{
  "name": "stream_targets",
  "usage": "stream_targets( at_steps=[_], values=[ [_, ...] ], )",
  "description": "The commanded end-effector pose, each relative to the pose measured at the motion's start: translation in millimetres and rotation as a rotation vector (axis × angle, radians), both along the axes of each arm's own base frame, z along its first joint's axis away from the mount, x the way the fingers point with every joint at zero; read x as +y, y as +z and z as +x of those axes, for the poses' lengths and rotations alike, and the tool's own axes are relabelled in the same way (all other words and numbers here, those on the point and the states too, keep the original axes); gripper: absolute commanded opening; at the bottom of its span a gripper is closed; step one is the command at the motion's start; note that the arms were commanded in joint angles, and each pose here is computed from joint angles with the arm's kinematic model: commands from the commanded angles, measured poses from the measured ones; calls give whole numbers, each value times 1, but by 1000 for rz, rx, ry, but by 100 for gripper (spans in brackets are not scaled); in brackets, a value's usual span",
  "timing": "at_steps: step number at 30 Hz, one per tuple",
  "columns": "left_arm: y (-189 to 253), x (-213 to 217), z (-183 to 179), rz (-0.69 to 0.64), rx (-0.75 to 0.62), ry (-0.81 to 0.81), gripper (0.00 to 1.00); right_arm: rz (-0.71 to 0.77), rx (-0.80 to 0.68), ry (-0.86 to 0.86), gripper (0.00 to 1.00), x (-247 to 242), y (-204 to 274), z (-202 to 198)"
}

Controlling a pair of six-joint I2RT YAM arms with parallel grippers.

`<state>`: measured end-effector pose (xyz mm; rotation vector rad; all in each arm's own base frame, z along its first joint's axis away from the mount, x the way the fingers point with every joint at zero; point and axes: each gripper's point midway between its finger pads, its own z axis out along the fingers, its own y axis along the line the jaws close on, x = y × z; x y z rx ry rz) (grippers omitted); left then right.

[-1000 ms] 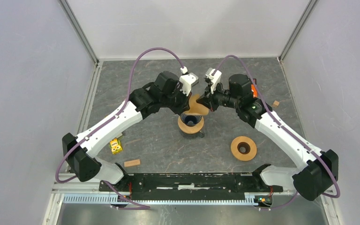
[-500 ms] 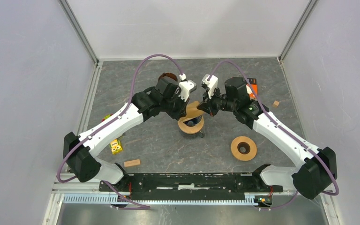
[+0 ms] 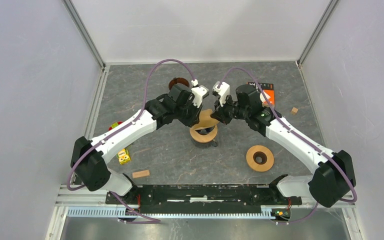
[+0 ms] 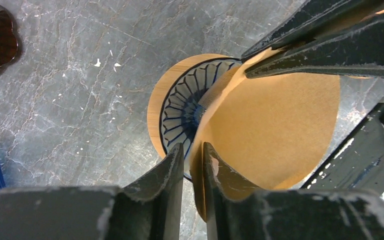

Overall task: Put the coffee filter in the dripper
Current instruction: Place the coffee filter in the coffee dripper.

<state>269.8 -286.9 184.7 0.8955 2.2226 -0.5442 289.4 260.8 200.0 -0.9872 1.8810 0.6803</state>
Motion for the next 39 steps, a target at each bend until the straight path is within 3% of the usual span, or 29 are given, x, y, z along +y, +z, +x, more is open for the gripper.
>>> stream_targets(
  at_steps=[1, 9, 17, 39],
  values=[
    [0, 1, 18, 10, -86, 20, 30, -3, -49, 3, 14, 3, -3, 6],
    [-4, 8, 25, 40, -142, 28, 37, -17, -61, 22, 27, 3, -13, 1],
    [6, 7, 23, 14, -167, 11, 46, -4, -84, 27, 48, 7, 2, 4],
    [24, 6, 20, 6, -220, -51, 59, -10, -241, 151, 61, 2, 48, -11]
  ],
)
